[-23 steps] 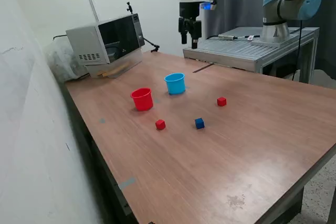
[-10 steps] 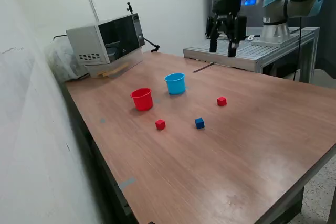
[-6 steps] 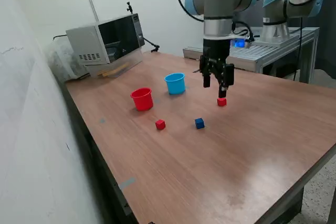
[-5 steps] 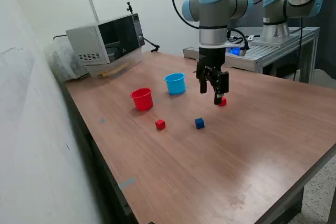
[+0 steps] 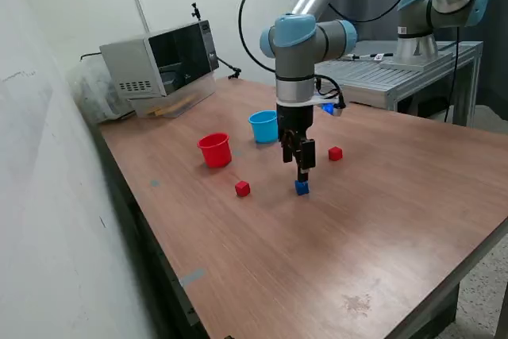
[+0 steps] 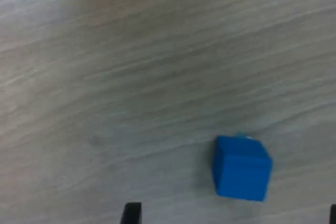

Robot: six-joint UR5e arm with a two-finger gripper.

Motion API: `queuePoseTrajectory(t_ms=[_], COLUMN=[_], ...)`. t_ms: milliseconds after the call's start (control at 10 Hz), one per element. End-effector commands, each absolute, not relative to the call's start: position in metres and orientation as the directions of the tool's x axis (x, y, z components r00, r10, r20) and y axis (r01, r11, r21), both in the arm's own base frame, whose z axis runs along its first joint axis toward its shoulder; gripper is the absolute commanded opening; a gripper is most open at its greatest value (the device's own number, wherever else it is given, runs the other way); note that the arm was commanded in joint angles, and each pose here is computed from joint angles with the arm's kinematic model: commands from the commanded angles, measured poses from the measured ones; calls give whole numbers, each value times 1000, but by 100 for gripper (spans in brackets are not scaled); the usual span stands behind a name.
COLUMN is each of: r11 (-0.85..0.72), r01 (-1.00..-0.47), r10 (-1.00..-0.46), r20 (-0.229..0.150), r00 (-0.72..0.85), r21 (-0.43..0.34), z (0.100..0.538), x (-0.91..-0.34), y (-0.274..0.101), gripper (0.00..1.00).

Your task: Place red objects in the red bin, and blue objects in the blue bin.

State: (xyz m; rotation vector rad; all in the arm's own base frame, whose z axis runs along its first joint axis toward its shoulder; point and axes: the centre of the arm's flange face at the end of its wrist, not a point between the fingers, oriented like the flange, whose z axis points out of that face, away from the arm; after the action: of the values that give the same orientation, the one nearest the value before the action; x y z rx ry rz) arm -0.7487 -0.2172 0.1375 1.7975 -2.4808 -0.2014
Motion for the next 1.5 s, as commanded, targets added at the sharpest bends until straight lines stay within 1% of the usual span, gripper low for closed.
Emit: queuePoseTrajectory(t_ms=[0, 300, 400, 600, 700, 900, 1000, 1100, 1200, 1300, 1400], r11=[313, 309, 303, 286, 242, 171, 165, 153, 132, 127, 125], r01=[-940, -943, -945, -951, -964, -978, -979, -975, -974, -974, -975], r10=[-947, -949, -951, -956, -968, -983, -984, -987, -990, -991, -991], r20=[-25, -28, -29, -31, -37, -41, -39, -26, -23, -23, -29], r00=[-319, -315, -309, -291, -247, -177, -171, -159, -139, -134, -133], r21=[135, 124, 123, 119, 115, 116, 122, 164, 184, 190, 183], z=[118, 110, 108, 107, 107, 130, 163, 209, 247, 269, 279], x=[-751, -749, -747, -746, -746, -748, -743, -739, -728, -711, -694], y=[-212, -215, -219, -221, -223, -232, -235, -236, -234, -228, -218], gripper=[100, 100, 0, 0, 0, 0, 0, 0, 0, 0, 0])
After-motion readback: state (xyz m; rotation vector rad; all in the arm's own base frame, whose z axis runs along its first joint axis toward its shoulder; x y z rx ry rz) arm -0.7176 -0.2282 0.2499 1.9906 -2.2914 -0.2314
